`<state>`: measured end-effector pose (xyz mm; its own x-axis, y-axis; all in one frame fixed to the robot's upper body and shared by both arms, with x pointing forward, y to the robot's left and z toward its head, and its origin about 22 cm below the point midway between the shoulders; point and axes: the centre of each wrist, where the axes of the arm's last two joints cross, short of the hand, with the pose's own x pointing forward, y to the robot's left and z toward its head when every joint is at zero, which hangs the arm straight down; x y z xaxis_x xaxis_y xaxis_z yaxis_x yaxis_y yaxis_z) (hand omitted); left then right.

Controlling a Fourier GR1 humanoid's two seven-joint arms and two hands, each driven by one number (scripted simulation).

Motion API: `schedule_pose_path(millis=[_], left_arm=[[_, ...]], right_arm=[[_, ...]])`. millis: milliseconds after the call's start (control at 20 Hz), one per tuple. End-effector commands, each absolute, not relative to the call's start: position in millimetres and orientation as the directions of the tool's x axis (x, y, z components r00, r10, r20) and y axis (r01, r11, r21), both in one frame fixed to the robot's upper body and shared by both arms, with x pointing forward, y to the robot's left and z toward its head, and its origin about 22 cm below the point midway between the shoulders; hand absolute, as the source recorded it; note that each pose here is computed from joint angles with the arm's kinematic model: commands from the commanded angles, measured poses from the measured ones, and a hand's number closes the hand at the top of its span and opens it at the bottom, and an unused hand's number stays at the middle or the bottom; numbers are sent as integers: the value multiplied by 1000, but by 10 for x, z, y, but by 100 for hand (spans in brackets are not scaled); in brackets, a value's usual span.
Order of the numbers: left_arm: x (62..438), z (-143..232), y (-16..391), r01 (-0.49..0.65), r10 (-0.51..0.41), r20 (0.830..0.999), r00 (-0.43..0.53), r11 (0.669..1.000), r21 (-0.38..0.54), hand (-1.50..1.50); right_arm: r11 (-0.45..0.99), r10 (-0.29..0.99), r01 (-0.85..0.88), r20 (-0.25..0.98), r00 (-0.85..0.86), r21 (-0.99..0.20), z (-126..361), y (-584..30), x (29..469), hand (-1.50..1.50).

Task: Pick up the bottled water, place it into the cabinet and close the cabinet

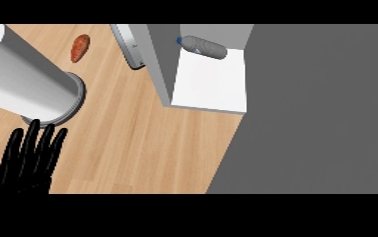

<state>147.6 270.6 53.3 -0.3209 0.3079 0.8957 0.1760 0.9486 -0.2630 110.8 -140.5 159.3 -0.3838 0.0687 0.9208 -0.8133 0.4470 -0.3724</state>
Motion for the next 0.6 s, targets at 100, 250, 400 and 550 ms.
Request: schedule_pose_path(millis=[100, 250, 400, 550], left_arm=[[1518, 570, 2753, 208, 313, 887, -339, 945, -253, -150], [1519, 599, 2711, 242, 336, 884, -326, 933, -265, -150], [1529, 622, 2729, 256, 332, 885, -327, 933, -255, -150], [1527, 598, 2777, 246, 328, 886, -329, 935, -255, -150]], right_arm=[[484, -57, -861, 976, -208, -155, 1448, -1006, 1259, 150], [329, -45, -944, 998, -45, -28, 1257, -933, 1232, 150], [279, -88, -956, 994, 64, 87, 1191, -932, 1274, 150], [365, -138, -922, 987, 85, 131, 1224, -1020, 1414, 150]])
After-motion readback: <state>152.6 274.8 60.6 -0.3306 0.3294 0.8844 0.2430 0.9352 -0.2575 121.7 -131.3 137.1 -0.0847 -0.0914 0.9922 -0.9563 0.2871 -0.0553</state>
